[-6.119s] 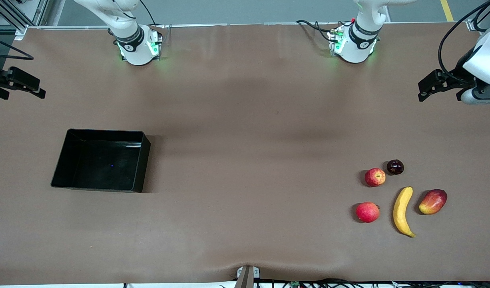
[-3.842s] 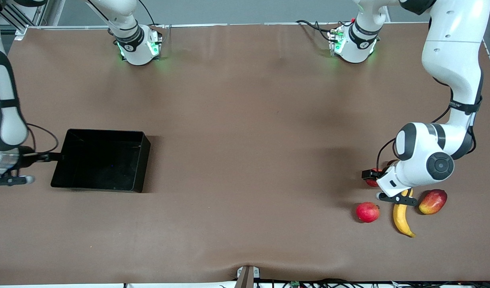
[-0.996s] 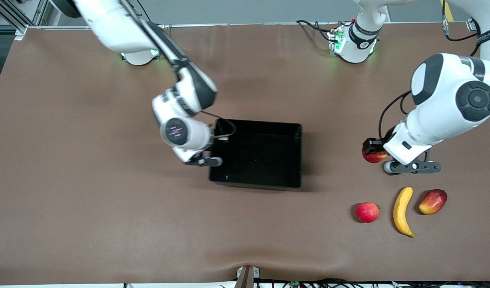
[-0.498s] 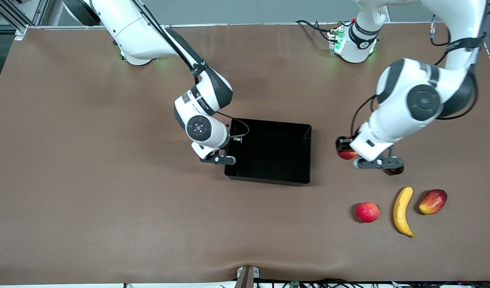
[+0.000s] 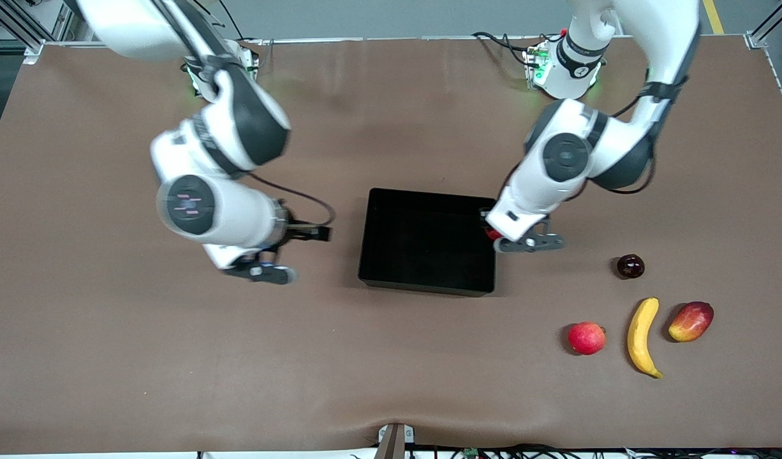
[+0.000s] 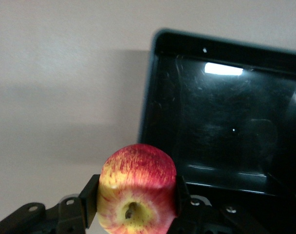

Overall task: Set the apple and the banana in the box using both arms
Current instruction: 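Carry the apple over the tray while the right gripper withdraws, then lower the apple into the black tray and open the left gripper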

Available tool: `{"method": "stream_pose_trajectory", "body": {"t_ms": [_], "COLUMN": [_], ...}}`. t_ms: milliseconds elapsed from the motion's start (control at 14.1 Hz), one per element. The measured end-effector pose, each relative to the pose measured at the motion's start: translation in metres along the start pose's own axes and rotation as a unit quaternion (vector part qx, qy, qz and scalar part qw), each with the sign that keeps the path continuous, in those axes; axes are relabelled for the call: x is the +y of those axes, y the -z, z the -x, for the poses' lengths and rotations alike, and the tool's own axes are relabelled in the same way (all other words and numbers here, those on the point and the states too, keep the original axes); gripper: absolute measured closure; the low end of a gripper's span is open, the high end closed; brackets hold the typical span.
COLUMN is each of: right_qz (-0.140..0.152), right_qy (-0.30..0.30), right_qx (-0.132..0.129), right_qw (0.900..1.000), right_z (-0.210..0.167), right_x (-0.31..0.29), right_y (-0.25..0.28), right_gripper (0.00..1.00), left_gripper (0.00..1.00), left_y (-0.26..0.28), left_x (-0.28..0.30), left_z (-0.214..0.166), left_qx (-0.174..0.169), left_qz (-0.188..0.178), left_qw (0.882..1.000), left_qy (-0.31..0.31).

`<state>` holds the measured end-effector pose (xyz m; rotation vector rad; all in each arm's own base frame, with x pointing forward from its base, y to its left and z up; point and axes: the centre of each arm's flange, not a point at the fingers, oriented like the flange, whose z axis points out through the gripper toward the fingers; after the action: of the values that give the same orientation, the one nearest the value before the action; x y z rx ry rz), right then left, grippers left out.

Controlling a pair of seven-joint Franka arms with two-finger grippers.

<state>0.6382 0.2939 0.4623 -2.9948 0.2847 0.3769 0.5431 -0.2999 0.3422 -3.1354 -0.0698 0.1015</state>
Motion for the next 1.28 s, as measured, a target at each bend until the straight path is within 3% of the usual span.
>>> {"method": "stream_pose_trajectory", "body": {"t_ms": [285, 427, 569, 711, 996, 1281], "right_qz": [-0.003, 0.001, 0.043, 0.062, 0.069, 0.080], "right_qy": [0.077, 0.085, 0.076, 0.064, 0.060, 0.089], "right_qx": [0.000, 0.013, 0.040, 0.069, 0.083, 0.089], "right_qw": [0.997, 0.996, 0.995, 0.994, 0.992, 0.989], "right_z": [-0.009, 0.008, 0.039, 0.063, 0.095, 0.112], "right_x": [0.085, 0.118, 0.139, 0.155, 0.190, 0.229], "right_y": [0.085, 0.129, 0.168, 0.197, 0.217, 0.192], "right_gripper": [0.00, 0.00, 0.00, 0.00, 0.00, 0.00], "left_gripper": [0.36, 0.36, 0.36, 0.36, 0.36, 0.36], "left_y": [-0.040, -0.058, -0.073, -0.085, -0.098, -0.109], "left_x": [0.038, 0.046, 0.049, 0.053, 0.056, 0.057], "left_z": [0.017, 0.019, 0.021, 0.022, 0.024, 0.026], "left_qx": [-0.006, -0.012, -0.018, -0.023, -0.030, -0.038], "left_qz": [-0.010, -0.008, -0.008, -0.006, -0.007, -0.010], "left_qw": [1.000, 1.000, 1.000, 1.000, 0.999, 0.999], "left_qy": [-0.009, -0.013, -0.016, -0.019, -0.021, -0.023]}}
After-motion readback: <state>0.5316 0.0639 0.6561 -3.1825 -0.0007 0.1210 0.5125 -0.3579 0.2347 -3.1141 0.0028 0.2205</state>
